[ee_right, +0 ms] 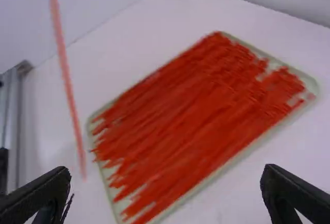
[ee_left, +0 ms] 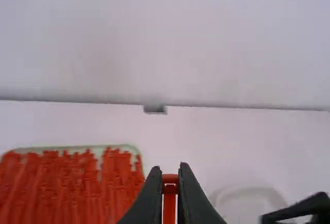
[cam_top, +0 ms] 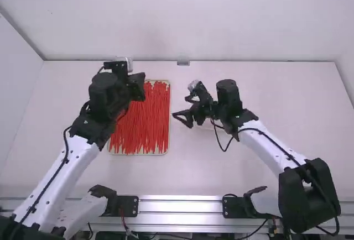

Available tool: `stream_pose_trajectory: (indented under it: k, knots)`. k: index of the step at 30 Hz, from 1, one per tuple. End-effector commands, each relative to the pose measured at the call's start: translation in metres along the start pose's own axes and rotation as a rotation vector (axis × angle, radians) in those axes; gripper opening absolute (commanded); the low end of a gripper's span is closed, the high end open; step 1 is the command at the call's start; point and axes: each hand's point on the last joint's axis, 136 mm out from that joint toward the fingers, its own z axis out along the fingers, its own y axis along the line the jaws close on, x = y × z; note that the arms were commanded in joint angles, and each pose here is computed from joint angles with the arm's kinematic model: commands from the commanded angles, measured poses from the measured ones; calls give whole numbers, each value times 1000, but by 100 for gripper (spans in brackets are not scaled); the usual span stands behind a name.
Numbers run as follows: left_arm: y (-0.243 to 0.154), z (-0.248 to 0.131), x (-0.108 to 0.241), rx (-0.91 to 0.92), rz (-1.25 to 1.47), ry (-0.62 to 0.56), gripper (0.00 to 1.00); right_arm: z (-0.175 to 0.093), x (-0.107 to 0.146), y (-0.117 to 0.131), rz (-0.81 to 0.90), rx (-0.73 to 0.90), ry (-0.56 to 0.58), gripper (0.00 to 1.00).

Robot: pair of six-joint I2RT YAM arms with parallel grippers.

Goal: Fasten the cable tie

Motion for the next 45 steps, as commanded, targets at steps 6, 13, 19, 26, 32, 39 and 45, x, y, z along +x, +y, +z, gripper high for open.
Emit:
stream_pose_trajectory:
  k: [6, 13, 19, 26, 32, 39, 45]
  knots:
    - [-28, -5, 0, 55, -3, -26, 2, 3, -49, 20, -6, -72, -144, 98]
    - [-47, -2, -1, 111, -18, -50, 2, 0, -74, 28, 103, -108, -229, 98]
    - [-55, 6, 3, 140, -23, -68, 2, 7, -84, 30, 95, -58, -269, 95]
    - [-54, 10, 7, 148, -42, -75, 2, 11, -87, 30, 86, -27, -286, 80]
    - [-65, 8, 7, 206, -38, -74, 2, 9, -94, 31, 66, -26, -315, 44]
    - [-71, 7, 6, 237, -42, -76, 2, 9, -94, 27, 71, -8, -317, 31]
    - [-75, 6, 4, 263, -42, -79, 2, 9, -95, 28, 70, -9, -318, 0]
